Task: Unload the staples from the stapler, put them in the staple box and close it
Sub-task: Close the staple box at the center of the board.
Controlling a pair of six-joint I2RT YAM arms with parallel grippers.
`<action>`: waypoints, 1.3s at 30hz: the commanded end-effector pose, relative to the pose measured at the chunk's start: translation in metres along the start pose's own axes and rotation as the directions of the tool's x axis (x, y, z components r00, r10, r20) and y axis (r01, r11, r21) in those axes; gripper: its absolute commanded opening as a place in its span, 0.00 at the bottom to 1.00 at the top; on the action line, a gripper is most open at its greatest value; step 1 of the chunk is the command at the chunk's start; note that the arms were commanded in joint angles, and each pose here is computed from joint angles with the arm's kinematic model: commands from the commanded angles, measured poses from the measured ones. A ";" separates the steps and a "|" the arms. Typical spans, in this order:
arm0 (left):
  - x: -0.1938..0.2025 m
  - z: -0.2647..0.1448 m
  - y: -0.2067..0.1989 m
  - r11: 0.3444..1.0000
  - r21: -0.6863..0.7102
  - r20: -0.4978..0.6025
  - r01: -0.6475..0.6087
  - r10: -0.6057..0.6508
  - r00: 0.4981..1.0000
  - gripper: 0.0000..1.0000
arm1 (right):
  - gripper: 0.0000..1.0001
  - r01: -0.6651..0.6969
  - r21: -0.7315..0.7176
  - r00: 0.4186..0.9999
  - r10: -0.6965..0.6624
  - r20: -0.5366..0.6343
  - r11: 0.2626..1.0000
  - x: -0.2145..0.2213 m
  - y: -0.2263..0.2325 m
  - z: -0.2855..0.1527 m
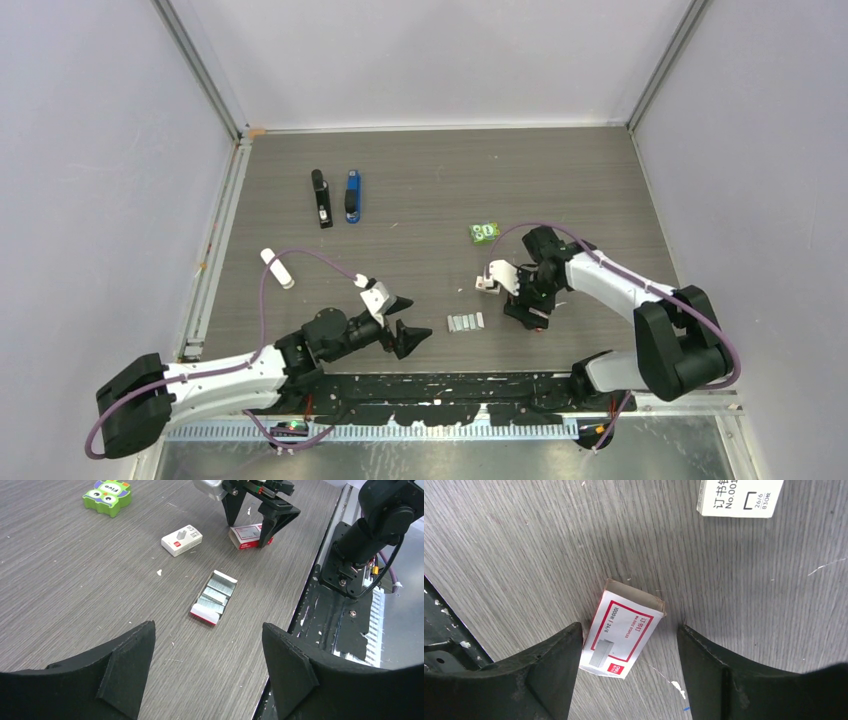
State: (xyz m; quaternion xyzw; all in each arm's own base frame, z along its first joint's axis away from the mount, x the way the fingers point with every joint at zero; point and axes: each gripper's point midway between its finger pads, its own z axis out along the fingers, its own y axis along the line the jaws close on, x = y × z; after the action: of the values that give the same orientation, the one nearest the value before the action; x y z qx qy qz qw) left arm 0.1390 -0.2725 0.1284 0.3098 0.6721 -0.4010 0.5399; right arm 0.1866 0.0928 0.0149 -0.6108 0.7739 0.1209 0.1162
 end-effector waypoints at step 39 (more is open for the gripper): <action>0.009 -0.001 0.004 0.999 -0.027 -0.014 0.039 -0.040 0.999 0.78 | 0.47 0.445 -0.117 0.894 -0.447 0.010 0.888 -0.067 0.009 0.012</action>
State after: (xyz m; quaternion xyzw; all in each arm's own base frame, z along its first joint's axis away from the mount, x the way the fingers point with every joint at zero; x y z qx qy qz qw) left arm 0.1362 -0.2675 0.1114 0.3057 0.6955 -0.3935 0.5176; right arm 0.1852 0.1424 0.0146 -0.7739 0.6163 0.1193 0.0832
